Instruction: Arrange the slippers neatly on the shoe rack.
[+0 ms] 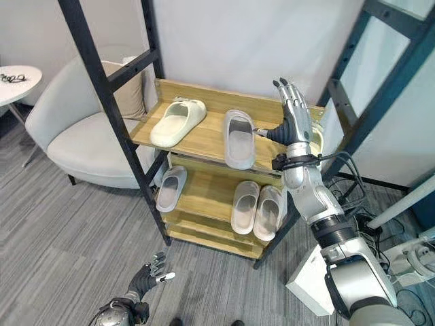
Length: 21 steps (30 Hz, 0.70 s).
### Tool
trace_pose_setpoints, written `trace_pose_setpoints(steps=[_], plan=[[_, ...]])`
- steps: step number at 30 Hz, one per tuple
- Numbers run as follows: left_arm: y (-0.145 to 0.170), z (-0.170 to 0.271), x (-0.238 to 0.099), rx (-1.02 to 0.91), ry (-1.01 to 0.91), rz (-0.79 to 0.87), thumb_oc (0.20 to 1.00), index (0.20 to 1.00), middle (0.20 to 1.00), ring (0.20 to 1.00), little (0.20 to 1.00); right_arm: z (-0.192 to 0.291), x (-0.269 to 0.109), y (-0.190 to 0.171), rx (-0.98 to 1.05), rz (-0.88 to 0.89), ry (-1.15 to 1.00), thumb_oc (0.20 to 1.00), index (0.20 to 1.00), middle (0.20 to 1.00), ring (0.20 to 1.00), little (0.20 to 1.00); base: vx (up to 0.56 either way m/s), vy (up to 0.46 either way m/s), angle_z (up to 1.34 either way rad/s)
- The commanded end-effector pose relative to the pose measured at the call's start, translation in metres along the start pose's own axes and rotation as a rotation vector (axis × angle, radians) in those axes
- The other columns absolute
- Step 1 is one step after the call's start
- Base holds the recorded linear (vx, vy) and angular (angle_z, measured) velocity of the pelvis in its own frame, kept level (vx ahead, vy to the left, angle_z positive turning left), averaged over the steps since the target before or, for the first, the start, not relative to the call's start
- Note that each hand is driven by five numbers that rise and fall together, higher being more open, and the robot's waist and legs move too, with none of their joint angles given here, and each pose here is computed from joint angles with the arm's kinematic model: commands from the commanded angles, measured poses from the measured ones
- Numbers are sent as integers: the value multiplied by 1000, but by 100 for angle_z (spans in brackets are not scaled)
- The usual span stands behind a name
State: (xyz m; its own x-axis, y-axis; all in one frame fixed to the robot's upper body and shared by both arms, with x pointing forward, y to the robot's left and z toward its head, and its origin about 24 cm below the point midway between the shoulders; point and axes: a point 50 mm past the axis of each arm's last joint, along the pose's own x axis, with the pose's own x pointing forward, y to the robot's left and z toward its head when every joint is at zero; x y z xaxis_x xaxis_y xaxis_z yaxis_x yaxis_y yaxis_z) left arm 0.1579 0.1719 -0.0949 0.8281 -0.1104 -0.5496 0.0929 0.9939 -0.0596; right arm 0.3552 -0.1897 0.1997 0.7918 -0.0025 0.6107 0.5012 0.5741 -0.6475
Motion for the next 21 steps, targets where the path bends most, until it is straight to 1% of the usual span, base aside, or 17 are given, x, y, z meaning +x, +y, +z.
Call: trace_pose_setpoints(steps=[1, 5, 10, 11, 13, 15, 21], plan=[[5, 27, 9, 10, -106, -26, 1000, 1000, 1000, 1000, 1000, 23, 44, -38, 27, -160, -79, 1000, 1000, 1000, 1000, 1000, 56, 40, 10], [9, 28, 9, 4, -108, -10, 1000, 1000, 1000, 1000, 1000, 15, 53, -35, 69, -155, -2, 1000, 1000, 1000, 1000, 1000, 54, 47, 16], [10, 29, 8, -4, -116, -8, 1000, 1000, 1000, 1000, 1000, 1, 55, -29, 38, -117, 66, 1000, 1000, 1000, 1000, 1000, 36, 25, 12], [12, 29, 7, -5, -117, -4, 1000, 1000, 1000, 1000, 1000, -9, 59, -31, 13, -109, 121, 1000, 1000, 1000, 1000, 1000, 25, 19, 5], [13, 30, 7, -6, -119, -2, 1000, 1000, 1000, 1000, 1000, -16, 62, -32, 4, -105, 160, 1000, 1000, 1000, 1000, 1000, 33, 36, 5], [13, 33, 9, -5, -124, 0, 1000, 1000, 1000, 1000, 1000, -31, 65, -37, -2, -108, 246, 200, 200, 200, 200, 200, 21, 38, 5], [12, 39, 14, -9, -137, 11, 1000, 1000, 1000, 1000, 1000, -39, 66, -46, 62, -177, 323, 200, 200, 200, 200, 200, -10, 16, 11]])
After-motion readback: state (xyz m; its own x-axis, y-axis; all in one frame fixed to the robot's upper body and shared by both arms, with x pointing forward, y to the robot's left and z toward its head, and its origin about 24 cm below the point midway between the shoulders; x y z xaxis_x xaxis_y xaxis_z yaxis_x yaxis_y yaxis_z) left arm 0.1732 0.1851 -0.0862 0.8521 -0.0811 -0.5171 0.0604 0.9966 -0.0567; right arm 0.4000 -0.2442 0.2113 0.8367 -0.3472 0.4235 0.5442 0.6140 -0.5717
